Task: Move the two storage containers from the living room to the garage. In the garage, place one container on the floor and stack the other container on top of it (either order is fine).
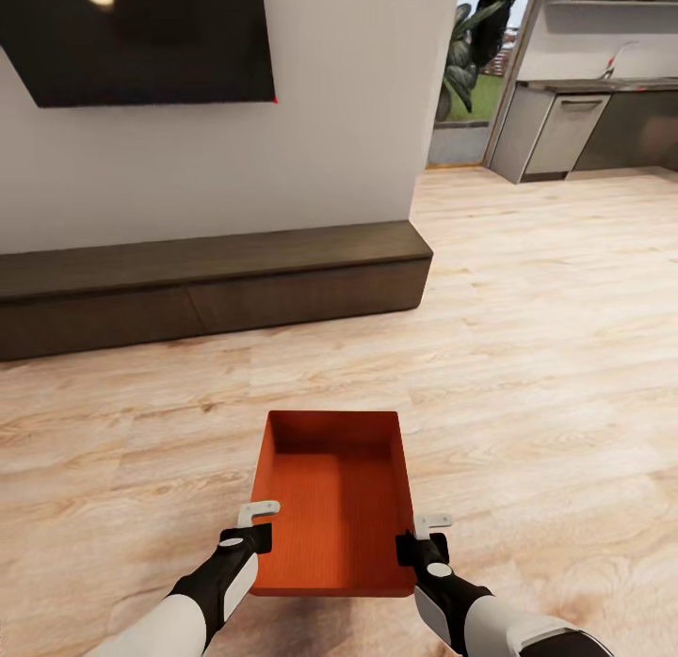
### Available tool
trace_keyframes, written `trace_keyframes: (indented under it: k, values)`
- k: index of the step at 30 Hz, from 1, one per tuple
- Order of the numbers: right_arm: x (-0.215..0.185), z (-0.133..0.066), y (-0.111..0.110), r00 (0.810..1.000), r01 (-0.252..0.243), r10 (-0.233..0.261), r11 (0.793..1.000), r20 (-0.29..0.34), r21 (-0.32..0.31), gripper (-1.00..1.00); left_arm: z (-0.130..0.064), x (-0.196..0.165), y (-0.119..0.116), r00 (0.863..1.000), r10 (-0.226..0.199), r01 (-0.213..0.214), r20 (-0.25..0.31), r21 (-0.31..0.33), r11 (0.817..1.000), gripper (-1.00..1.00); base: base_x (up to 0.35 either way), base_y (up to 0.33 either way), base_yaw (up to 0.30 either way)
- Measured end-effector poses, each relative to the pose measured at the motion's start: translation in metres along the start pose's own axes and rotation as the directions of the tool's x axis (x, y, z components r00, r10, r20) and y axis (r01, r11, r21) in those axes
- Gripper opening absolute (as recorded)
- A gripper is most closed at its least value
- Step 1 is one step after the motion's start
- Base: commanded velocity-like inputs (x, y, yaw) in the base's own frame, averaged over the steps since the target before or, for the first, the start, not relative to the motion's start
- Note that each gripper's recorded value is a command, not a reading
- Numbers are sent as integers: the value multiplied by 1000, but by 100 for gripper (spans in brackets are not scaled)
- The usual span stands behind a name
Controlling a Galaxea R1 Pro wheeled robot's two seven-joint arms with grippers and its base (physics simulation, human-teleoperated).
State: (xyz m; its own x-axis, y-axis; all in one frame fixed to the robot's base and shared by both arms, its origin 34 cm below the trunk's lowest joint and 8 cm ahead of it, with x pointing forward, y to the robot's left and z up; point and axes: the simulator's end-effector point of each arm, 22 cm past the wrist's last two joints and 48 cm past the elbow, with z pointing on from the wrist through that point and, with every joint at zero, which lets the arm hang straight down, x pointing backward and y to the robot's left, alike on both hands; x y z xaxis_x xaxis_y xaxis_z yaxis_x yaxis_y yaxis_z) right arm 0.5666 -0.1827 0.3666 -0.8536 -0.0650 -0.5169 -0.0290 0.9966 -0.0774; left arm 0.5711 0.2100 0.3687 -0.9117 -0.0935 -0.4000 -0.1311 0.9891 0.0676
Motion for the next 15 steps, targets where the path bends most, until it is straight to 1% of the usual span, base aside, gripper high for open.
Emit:
trace_keyframes:
  k: [15]
  values:
    - [-18, -23, -2, 1000, 1, -1, 1000, 0, 0, -100, -25, -15, 1, 1000, -1, 1, 0, 0, 1000, -100, 0, 0, 0]
